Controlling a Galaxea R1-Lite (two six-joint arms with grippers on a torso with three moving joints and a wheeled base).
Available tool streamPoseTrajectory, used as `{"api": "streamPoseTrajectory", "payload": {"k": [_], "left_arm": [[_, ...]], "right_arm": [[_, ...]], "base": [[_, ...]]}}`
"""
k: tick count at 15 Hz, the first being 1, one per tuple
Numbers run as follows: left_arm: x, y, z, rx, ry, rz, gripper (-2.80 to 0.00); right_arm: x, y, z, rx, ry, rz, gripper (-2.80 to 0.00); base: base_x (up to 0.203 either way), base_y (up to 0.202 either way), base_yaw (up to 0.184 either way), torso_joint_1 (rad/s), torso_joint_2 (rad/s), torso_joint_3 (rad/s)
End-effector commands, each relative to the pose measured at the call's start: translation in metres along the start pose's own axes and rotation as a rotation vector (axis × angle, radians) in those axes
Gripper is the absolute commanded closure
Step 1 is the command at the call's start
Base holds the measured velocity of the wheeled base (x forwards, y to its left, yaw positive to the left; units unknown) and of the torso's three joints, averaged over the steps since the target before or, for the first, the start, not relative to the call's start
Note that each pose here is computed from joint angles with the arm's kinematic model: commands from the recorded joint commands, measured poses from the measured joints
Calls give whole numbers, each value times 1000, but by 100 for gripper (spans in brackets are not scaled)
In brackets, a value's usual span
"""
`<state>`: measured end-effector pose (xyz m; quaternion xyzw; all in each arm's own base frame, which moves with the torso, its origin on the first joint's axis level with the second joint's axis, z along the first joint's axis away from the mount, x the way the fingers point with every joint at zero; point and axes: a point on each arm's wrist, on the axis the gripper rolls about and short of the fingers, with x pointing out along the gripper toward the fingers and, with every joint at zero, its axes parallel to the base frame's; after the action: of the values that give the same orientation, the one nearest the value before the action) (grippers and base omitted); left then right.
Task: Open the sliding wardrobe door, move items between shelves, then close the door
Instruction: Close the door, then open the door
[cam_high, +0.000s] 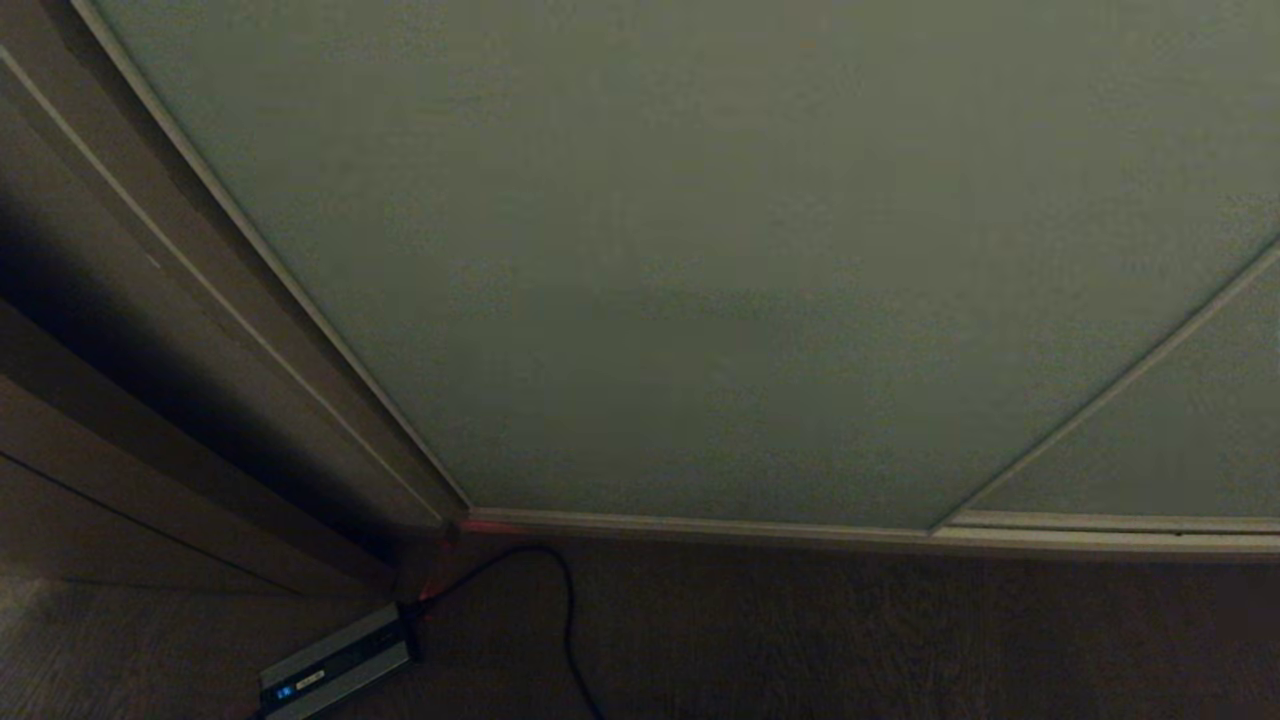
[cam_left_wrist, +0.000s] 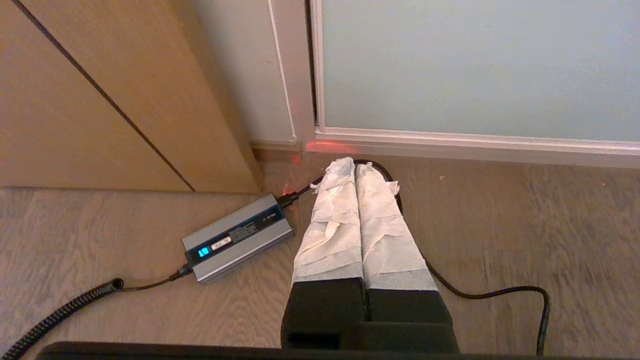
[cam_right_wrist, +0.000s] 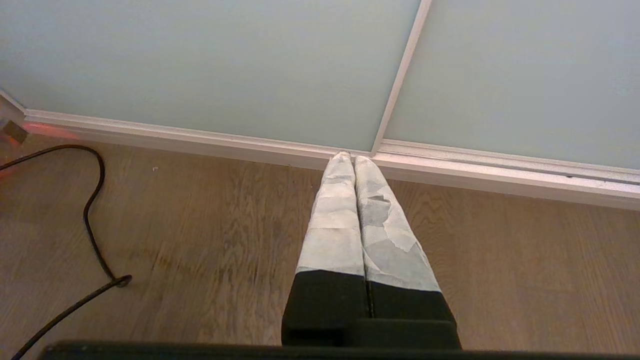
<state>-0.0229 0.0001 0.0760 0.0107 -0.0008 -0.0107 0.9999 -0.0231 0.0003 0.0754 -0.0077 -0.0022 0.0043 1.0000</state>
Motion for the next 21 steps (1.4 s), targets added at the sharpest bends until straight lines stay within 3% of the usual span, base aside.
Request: {"api": "streamPoseTrajectory", "payload": {"k": [1, 21], "left_arm": [[0, 0, 0, 0, 0, 0, 0], [0, 0, 0, 0, 0, 0, 0]], "right_arm": [[0, 0, -1, 0, 5, 1, 0], [0, 0, -1, 0, 6, 1, 0]], "base": [[0, 0, 0, 0, 0, 0], [0, 0, 0, 0, 0, 0]]}}
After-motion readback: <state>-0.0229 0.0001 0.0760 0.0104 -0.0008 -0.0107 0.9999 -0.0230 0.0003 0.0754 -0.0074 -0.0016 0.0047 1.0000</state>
